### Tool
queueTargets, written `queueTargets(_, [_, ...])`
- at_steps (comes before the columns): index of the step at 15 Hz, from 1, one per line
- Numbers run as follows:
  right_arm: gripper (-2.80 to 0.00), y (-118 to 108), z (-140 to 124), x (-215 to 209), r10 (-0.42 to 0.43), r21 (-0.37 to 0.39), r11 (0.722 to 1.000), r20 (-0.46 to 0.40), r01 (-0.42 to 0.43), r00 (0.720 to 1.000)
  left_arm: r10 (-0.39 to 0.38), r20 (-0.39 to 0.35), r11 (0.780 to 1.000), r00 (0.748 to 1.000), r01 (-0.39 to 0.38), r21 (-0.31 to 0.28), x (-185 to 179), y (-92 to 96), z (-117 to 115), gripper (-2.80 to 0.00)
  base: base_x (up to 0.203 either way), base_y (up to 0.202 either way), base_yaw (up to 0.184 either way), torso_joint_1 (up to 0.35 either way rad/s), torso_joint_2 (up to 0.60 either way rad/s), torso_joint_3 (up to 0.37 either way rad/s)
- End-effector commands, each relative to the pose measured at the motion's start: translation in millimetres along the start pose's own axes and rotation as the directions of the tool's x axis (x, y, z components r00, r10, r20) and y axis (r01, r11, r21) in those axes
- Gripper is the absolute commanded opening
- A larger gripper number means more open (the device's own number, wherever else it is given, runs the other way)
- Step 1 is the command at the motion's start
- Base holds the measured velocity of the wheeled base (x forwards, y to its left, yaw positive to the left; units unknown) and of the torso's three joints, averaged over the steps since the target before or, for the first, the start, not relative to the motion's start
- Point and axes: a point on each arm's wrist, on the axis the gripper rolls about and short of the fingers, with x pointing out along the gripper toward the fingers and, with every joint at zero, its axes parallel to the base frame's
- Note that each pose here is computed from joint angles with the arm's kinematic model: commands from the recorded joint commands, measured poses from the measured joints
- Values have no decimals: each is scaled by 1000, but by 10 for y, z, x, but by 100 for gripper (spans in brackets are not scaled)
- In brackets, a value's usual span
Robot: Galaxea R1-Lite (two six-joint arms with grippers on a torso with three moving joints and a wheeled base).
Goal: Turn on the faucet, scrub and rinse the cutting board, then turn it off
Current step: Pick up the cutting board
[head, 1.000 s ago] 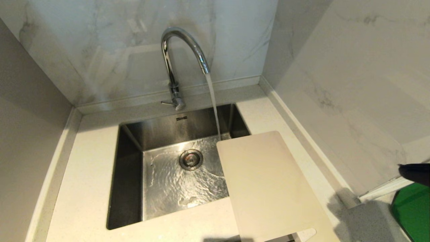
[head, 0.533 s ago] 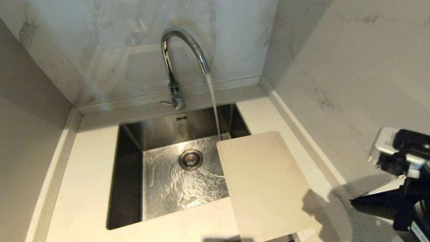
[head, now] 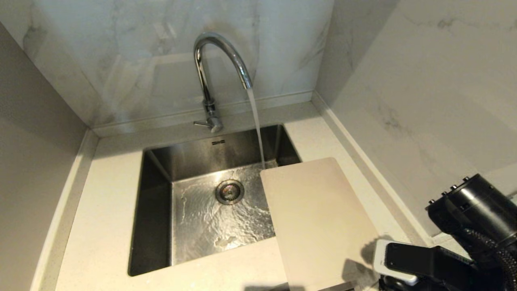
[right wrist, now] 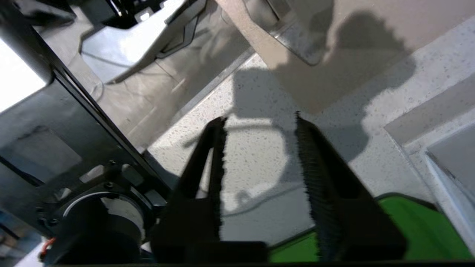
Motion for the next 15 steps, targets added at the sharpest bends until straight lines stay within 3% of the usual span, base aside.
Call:
queueTargets(1, [0, 55, 57, 126, 40, -55, 998, -47, -43, 998, 0, -4, 1000, 1000, 0, 0, 3, 0, -8, -280, 0, 0, 0, 0, 0, 0])
queueTargets(9, [0, 167, 248, 356, 31, -228, 971, -163, -68, 986, 0, -4, 1000, 1000, 0, 0, 3, 0, -8, -280, 0, 0, 0, 0, 0, 0])
queueTargets(15, [0, 396, 311, 607, 23, -350, 935, -91, -54, 996, 0, -4, 1000, 1000, 0, 0, 3, 0, -8, -280, 0, 0, 0, 0, 0, 0])
